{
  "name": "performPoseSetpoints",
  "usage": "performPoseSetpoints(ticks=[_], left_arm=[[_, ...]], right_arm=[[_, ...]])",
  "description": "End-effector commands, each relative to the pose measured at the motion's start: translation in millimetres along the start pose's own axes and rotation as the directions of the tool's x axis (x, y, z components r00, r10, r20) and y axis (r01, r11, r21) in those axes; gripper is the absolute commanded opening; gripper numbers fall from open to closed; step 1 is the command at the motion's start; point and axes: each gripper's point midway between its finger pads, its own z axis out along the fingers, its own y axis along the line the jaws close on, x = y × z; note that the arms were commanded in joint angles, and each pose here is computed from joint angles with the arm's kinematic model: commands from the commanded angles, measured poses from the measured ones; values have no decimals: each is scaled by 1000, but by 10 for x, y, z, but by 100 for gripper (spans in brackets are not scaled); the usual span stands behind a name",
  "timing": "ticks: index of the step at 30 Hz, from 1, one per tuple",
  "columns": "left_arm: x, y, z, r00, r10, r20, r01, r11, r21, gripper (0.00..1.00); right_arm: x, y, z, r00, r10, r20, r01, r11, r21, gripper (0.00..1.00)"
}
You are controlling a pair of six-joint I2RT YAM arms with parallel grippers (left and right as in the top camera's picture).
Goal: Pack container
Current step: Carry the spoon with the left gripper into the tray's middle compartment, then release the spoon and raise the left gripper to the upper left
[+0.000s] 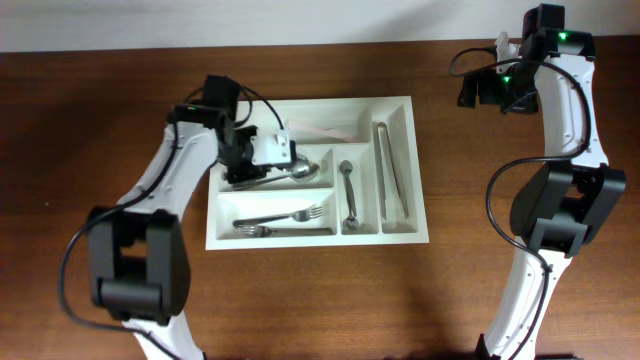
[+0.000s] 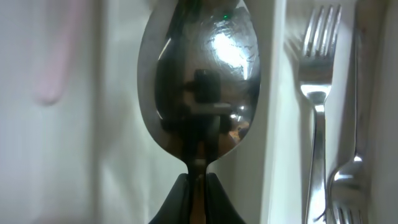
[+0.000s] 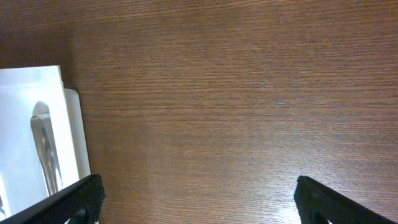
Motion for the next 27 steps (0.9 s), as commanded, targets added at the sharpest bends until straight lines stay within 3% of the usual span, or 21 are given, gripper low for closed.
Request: performPoseSetpoints(ticks=[1,4,6,9,12,14,17,19,22,25,27], left_arm=[[-58,-63,193,997,68,25,-69,996,50,2],[-49,-92,265,998,67,20,-69,995,68,3],[-46,-91,268,998,67,19,-68,995,69,13],[-64,-57,246,999,48,20,-49,997,59,58],[-127,95,147,999,-28,27,28,999,18,63],[-183,277,14,995,-86,42,87,996,-32,76],[-256,675,-337,977,-192,91,203,969,-143,87],[-227,928,-599,953,-277,120,297,929,-220,87],[19,1296,-989,872,-468,144,487,792,-368,87],[583,1596,-1450,655,-725,213,687,454,-568,87],[926,1658,-1691,527,-802,281,727,255,-637,96]], right_arm=[[-121,22,-296,997,-2,72,1,1000,7,99],[-122,22,-296,997,-2,72,2,1000,7,99],[-122,22,-296,997,-2,72,1,1000,7,99],[-122,22,-296,997,-2,72,2,1000,7,99],[-121,22,-296,997,-2,72,2,1000,7,99],[-122,22,-296,997,-2,72,1,1000,7,99],[-122,22,-296,997,-2,72,1,1000,7,99],[-121,22,-296,997,-2,72,1,1000,7,99],[-121,23,-298,997,-2,72,2,1000,7,99],[-122,22,-296,997,-2,72,1,1000,7,99],[-121,22,-296,997,-2,72,2,1000,7,99]])
